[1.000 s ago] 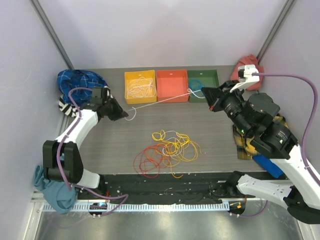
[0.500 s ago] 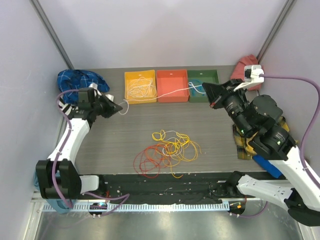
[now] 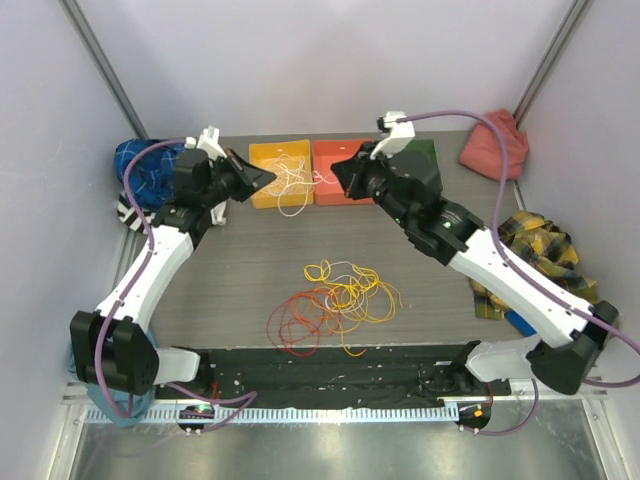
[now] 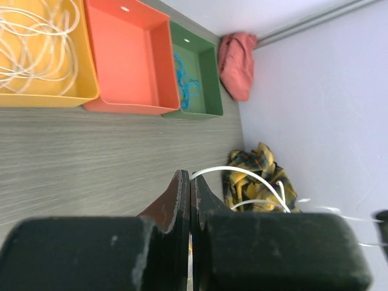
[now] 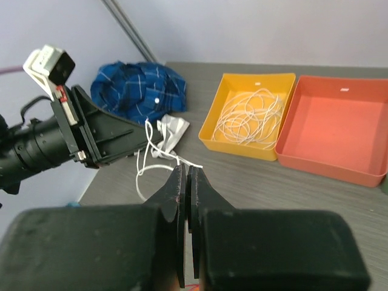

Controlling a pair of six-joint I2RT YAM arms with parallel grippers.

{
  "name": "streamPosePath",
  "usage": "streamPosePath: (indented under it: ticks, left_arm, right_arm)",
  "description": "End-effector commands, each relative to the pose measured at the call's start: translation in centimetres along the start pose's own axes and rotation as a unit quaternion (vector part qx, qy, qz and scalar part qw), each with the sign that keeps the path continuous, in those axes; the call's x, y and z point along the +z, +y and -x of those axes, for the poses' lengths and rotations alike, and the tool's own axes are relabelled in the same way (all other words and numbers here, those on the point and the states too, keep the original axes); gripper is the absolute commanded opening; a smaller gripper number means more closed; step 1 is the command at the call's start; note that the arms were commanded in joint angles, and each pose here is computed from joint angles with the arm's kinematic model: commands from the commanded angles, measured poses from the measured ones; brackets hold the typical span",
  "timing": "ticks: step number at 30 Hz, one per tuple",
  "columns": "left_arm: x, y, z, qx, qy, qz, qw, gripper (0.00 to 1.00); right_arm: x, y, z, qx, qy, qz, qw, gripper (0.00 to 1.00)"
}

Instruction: Untangle the cables

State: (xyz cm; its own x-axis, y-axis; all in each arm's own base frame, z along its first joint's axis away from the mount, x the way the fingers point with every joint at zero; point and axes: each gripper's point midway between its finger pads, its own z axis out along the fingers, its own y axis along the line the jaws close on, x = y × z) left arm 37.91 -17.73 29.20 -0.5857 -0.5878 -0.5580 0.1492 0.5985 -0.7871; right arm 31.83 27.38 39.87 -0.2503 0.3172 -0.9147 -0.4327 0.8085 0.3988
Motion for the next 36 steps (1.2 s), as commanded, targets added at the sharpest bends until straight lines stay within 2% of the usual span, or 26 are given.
streamPosePath:
  ticks: [1,7,12,13,16,19,22,29,32,34,35,36]
  left_arm:
    - [0.4,-4.6,0.1,0.021,0.005,-0.085,0.996,0.0]
    - [-1.2,-6.9,-2.4,0.034,0.03,-0.171,0.984,0.13]
    - [-2.0,-7.1,-3.3,0.047,0.036,-0.189,0.98,0.22]
    - [-2.0,-7.4,-3.5,0.049,0.04,-0.195,0.979,0.25]
    - [-2.1,-8.0,-4.1,0.052,0.047,-0.21,0.975,0.5]
    - [-2.0,-8.6,-4.8,0.058,0.053,-0.224,0.971,0.6]
    - [-2.0,-9.4,-5.6,0.064,0.062,-0.242,0.966,0.64]
    - [-1.4,-9.8,-8.0,0.069,0.093,-0.267,0.957,0.62]
    - [-1.2,-9.6,-8.9,0.07,0.101,-0.271,0.955,0.56]
    - [-1.0,-9.4,-9.0,0.07,0.102,-0.271,0.955,0.42]
    - [-0.9,-9.3,-9.1,0.072,0.1,-0.271,0.955,0.31]
    - [-0.8,-9.1,-9.0,0.072,0.095,-0.265,0.957,0.14]
  right_arm:
    - [1.8,2.5,1.8,0.021,-0.025,0.043,0.999,0.01]
    - [3.7,3.7,-0.8,0.038,0.007,0.077,0.996,0.01]
    - [4.6,3.9,-2.7,0.048,0.029,0.084,0.995,0.01]
    - [4.6,4.1,-2.7,0.049,0.031,0.087,0.995,0.01]
    - [4.8,4.5,-3.4,0.054,0.045,0.1,0.993,0.01]
    - [5.0,4.8,-4.0,0.063,0.055,0.106,0.991,0.01]
    - [4.8,5.4,-4.5,0.07,0.064,0.121,0.988,0.01]
    - [4.6,6.0,-4.5,0.094,0.07,0.138,0.984,0.01]
    - [4.4,6.5,-4.0,0.105,0.071,0.151,0.98,0.01]
    - [4.2,6.8,-3.9,0.109,0.074,0.157,0.979,0.01]
    - [4.1,6.8,-3.8,0.111,0.074,0.158,0.978,0.01]
    - [3.9,7.0,-3.7,0.112,0.074,0.162,0.978,0.01]
